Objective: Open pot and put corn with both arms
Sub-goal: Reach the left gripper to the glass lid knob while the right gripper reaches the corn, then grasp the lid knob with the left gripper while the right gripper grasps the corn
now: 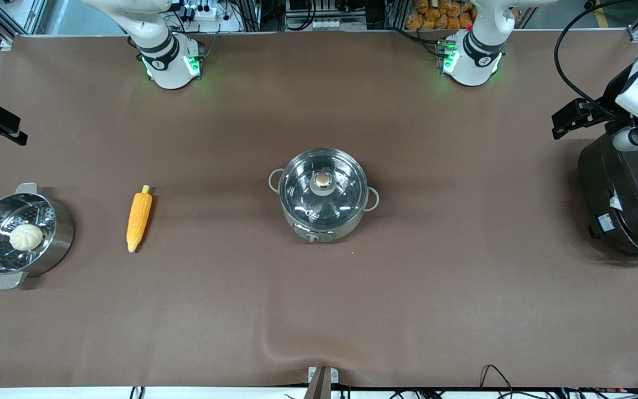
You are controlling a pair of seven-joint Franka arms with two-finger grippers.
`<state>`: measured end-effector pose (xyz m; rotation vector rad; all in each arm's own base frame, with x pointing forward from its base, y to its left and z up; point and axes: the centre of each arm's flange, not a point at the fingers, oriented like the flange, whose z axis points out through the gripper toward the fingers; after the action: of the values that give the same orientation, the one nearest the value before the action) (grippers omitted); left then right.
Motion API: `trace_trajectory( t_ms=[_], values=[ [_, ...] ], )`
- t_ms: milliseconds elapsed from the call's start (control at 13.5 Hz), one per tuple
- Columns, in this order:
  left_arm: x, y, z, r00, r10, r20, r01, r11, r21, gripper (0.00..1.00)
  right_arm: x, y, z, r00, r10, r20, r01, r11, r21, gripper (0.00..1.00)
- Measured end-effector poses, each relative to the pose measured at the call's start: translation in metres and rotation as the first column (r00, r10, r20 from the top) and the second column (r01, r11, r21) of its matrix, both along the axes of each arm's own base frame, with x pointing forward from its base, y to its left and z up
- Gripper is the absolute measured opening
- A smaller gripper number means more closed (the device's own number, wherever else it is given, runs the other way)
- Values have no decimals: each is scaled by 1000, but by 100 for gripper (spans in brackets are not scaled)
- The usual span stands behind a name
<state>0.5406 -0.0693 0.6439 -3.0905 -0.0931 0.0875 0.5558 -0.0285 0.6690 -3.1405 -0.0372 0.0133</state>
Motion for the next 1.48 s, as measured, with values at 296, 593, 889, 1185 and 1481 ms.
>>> trace_trajectory(
  t_ms=[296, 593, 889, 1185, 1481],
  values=[
    [3, -11, -6, 1000, -20, -5, 20, 1000, -2, 100, 2, 0, -3, 1000, 0, -5, 0, 1000, 1, 100],
    [36, -116, -71, 990, -137, 21, 137, 990, -30, 100, 2, 1, -3, 1000, 2, -4, -2, 1000, 1, 100],
    [12, -263, -139, 1000, 8, -12, -9, 1000, -25, 100, 17, 20, -23, 999, -21, -23, 22, 1000, 3, 100],
    [-11, -364, -189, 992, 129, 17, -127, 990, -65, 100, 58, 31, -99, 995, -8, -98, 8, 1000, 9, 100],
    [-26, -416, -229, 992, 122, -4, -122, 991, -60, 100, 89, 33, -214, 999, -1, -46, 2, 1000, 15, 100]
  ],
)
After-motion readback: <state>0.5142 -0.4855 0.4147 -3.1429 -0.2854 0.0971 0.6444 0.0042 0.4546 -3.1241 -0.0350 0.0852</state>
